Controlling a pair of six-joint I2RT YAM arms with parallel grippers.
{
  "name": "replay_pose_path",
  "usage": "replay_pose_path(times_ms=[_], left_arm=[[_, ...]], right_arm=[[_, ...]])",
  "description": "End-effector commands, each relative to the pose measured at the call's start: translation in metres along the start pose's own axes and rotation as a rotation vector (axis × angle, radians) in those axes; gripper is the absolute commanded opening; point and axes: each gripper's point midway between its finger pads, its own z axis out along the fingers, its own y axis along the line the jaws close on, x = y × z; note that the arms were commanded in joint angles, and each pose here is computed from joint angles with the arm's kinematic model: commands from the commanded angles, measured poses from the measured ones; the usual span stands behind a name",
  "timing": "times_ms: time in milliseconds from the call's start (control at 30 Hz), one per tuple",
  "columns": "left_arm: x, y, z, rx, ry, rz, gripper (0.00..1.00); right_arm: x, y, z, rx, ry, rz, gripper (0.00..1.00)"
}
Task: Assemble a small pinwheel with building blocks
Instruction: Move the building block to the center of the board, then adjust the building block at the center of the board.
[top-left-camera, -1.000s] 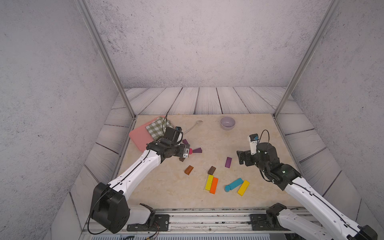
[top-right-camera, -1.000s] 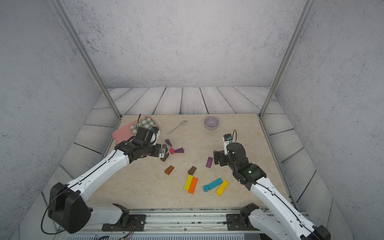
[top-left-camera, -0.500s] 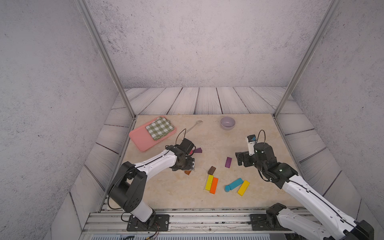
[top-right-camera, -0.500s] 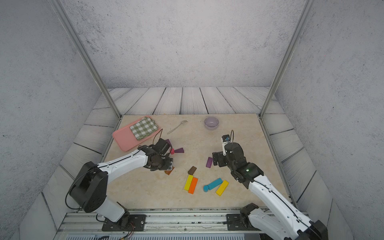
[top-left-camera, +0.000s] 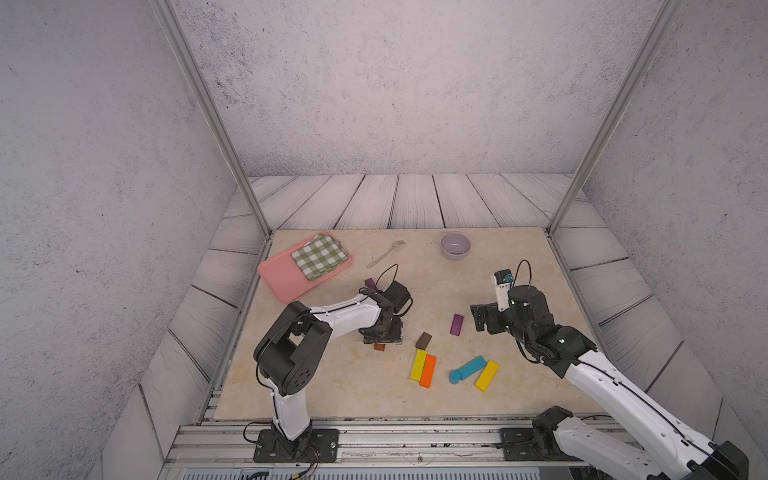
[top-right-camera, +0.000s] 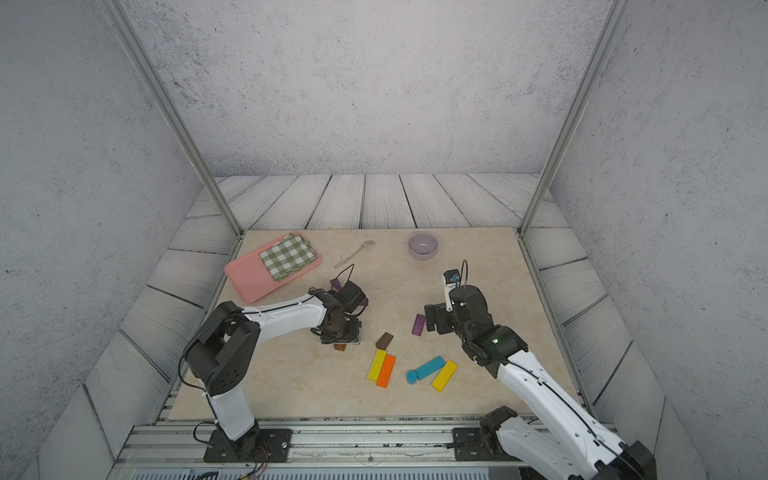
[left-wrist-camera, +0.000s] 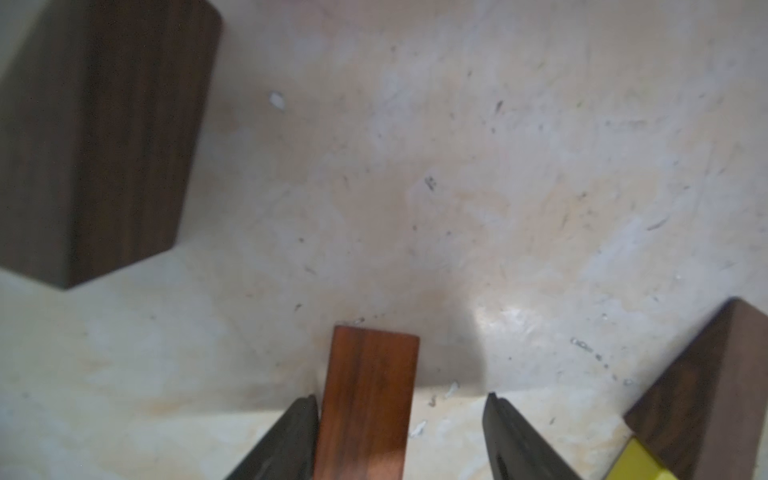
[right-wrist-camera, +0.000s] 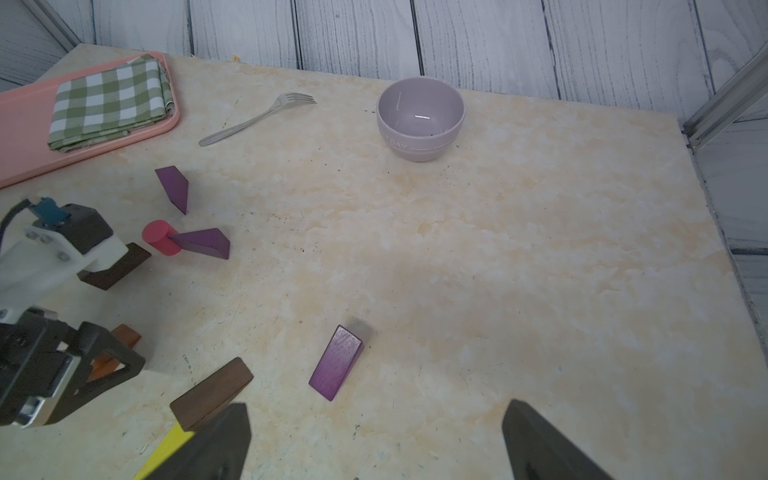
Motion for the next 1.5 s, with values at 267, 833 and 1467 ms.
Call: replay_pose_path(times_ms=[267,833,1467], left_arm=[[-0.012,-0.114,0.006,0.233,-0.011,-0.009,0.63],[-0.028,-0.079,-0.079,0.071,-0.2,0.1,0.96],[0.075,-0.065,-0.027,-0.002,-0.011,0.228,0.96]], right_arm=[[0.0,-0.024,-0.018,0.114,-0.032,0.018,0.99],[0.001,-0.024,-0.018,0.112,-0.035,0.014,0.99],[0.004,-0.023,-0.015,0.108,-0.025,0.005,0.99]])
